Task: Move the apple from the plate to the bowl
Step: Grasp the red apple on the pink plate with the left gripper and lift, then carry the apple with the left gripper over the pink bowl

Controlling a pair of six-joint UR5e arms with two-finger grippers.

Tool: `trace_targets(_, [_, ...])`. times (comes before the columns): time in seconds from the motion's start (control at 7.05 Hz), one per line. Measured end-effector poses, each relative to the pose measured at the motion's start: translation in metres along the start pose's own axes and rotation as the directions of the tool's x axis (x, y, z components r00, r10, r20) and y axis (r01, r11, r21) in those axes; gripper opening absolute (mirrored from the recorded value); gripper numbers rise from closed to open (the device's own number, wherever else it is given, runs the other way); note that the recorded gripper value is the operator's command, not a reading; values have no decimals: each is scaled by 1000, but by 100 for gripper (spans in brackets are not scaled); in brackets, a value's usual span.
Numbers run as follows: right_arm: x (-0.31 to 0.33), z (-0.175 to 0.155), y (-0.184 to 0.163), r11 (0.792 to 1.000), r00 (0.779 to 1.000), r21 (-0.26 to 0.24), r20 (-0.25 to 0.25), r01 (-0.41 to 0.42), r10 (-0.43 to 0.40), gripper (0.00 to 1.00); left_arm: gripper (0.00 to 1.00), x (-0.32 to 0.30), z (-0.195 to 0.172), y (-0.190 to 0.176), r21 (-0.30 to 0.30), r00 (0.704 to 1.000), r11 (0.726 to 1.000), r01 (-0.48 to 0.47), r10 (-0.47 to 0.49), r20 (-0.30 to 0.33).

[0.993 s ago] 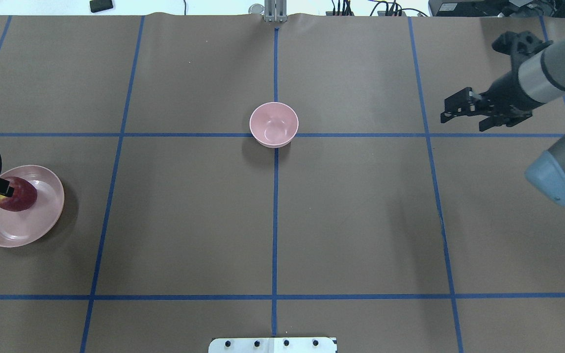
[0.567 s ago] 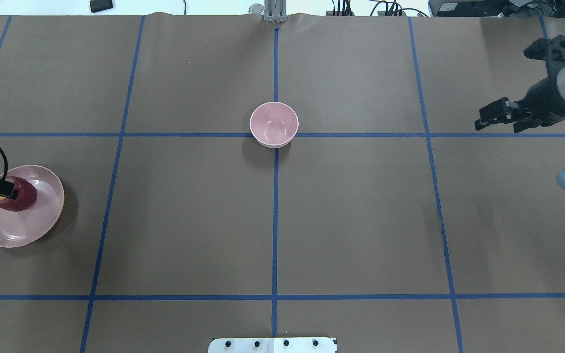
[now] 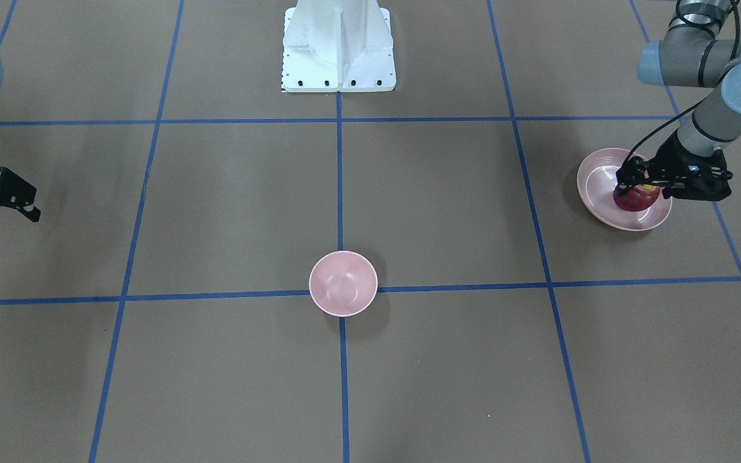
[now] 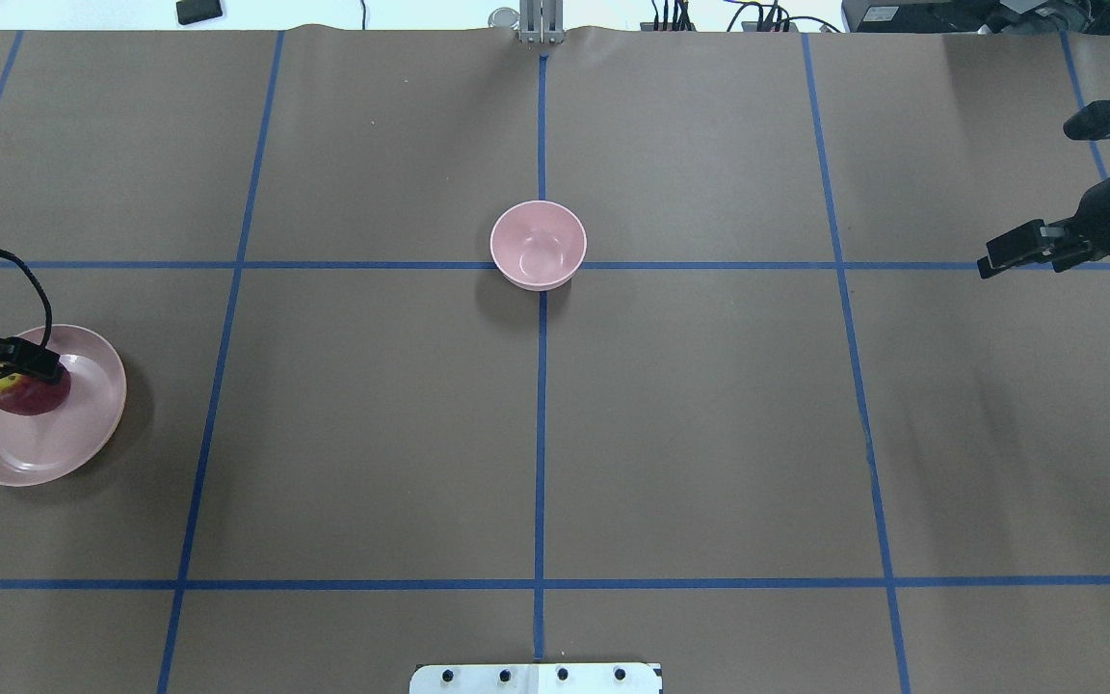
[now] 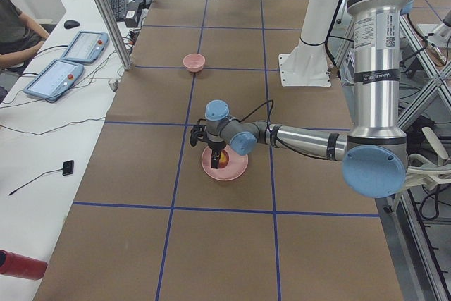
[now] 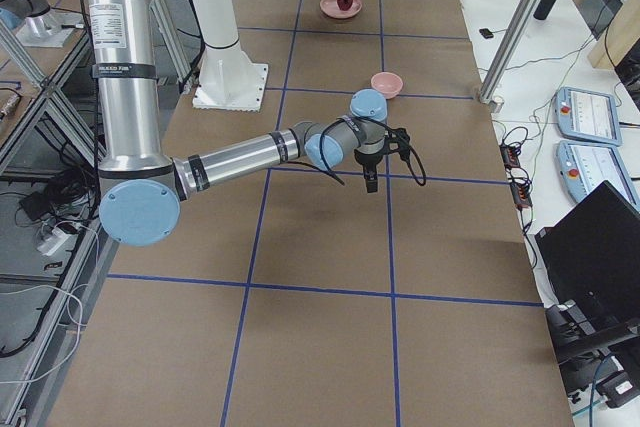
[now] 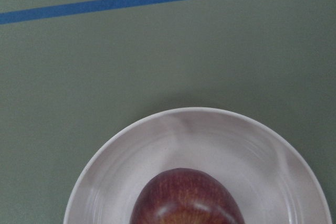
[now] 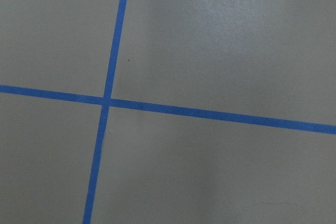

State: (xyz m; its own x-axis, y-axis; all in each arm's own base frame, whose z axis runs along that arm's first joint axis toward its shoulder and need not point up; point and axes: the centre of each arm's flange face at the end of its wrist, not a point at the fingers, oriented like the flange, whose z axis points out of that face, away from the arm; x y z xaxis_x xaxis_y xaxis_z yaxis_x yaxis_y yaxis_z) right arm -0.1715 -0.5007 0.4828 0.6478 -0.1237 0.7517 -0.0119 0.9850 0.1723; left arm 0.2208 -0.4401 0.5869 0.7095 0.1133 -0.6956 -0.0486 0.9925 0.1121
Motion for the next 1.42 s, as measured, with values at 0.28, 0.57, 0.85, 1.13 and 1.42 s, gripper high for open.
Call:
trace_targets(0.28, [0,1,-1,1000,1000,-1,0,0,0,100,57,2,2,1,-2,1000,1000,-2,2,-2])
trace_targets(0.57, [-1,2,-2,1000,1000,-2,0,0,0,100,0,3,2,1,-2,1000,1000,0,0,-5])
trace_targets(0.85, [-1,0,-3,1000,1000,4,-1,0,0,100,0,28,-16,-3,-35,997,999,7,-10,-73])
trace_targets(1.13, [4,-2,2,1000,1000,9,-9,-10,10,100,0,117,-73,-41,-82,981,991,110,-121,-151])
trace_targets(1.42, [17,2,18,1000,1000,-18,-5,-22,22,100,0,256,-125,-98,-110,955,969,223,-240,-175])
